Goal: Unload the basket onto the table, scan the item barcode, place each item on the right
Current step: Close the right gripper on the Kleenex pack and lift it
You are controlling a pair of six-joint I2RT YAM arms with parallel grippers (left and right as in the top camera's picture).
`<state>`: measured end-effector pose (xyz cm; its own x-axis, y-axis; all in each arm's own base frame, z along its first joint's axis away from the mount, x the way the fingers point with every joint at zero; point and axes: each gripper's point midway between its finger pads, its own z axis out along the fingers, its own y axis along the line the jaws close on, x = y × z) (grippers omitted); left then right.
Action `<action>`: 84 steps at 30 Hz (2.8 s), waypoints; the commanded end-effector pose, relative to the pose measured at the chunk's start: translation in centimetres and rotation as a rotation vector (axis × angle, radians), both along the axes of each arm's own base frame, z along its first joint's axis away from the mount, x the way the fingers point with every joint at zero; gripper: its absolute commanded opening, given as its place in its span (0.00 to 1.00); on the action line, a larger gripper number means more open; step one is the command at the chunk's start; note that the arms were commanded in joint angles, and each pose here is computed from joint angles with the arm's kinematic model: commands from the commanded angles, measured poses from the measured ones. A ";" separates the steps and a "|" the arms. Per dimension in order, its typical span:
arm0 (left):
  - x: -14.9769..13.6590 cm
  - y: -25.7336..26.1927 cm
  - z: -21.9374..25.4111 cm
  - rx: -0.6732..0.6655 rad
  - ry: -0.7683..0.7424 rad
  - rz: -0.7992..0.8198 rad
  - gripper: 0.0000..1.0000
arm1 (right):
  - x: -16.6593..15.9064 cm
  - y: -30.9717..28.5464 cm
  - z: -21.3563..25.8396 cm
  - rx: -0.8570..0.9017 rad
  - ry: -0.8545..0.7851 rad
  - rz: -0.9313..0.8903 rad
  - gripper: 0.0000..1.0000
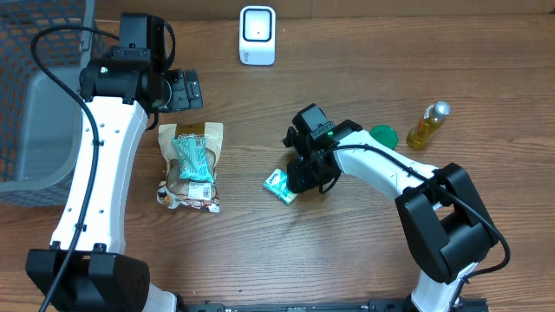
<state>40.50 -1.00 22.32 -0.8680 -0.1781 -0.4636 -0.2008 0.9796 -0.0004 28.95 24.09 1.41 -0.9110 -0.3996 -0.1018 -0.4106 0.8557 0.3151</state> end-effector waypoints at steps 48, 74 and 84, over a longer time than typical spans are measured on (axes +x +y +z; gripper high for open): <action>0.3 -0.2 0.8 0.015 -0.024 -0.020 1.00 | -0.8 -0.4 -2.1 0.010 0.000 0.003 0.04; 0.3 -0.2 0.8 0.015 -0.024 -0.020 0.99 | -1.0 1.5 -1.2 0.122 0.023 0.016 0.04; 0.3 -0.2 0.8 0.015 -0.024 -0.020 1.00 | -1.2 1.1 -1.3 0.104 0.032 0.013 0.04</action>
